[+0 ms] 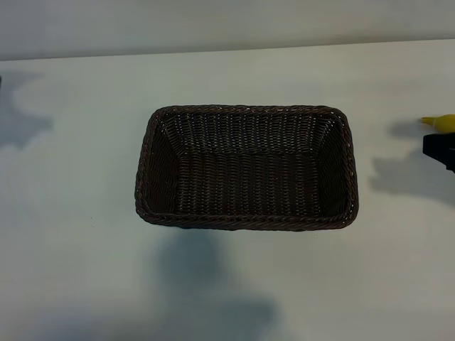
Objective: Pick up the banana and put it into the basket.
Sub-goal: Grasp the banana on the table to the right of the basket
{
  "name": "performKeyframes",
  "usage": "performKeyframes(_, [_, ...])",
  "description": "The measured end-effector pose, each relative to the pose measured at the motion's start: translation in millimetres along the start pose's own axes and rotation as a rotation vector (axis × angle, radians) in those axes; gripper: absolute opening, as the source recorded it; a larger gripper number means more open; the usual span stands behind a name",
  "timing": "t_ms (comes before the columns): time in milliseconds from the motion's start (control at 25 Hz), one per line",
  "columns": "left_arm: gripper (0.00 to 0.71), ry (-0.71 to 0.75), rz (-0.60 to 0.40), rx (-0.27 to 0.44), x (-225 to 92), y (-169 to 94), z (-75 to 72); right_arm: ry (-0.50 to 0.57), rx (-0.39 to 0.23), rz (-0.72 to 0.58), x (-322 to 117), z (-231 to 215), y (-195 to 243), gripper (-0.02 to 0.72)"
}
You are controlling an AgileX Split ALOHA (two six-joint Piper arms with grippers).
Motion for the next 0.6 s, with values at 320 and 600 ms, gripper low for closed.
performKeyframes(320, [0.515,-0.001,-0.005,-0.006,-104.7,-9.4,-12.9,0.000,0.000,0.000,0.0,0.0,0.0,0.584])
performKeyframes(600, [0.513,-0.004,-0.161,0.011,-178.9,8.1,-23.5,0.000,0.000,0.000,0.0,0.0,0.0,0.584])
Point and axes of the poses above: a point on each arm's last joint axis where the gripper is mounted, y pointing out along that axis toward the gripper, z along the wrist's bending axis when the last joint is at zero, x = y × z, the point moved 7 cm from there along y, pointing out along that axis toward the gripper, and after that the axes turned 5 degrees about y, right-handed, at the moved point
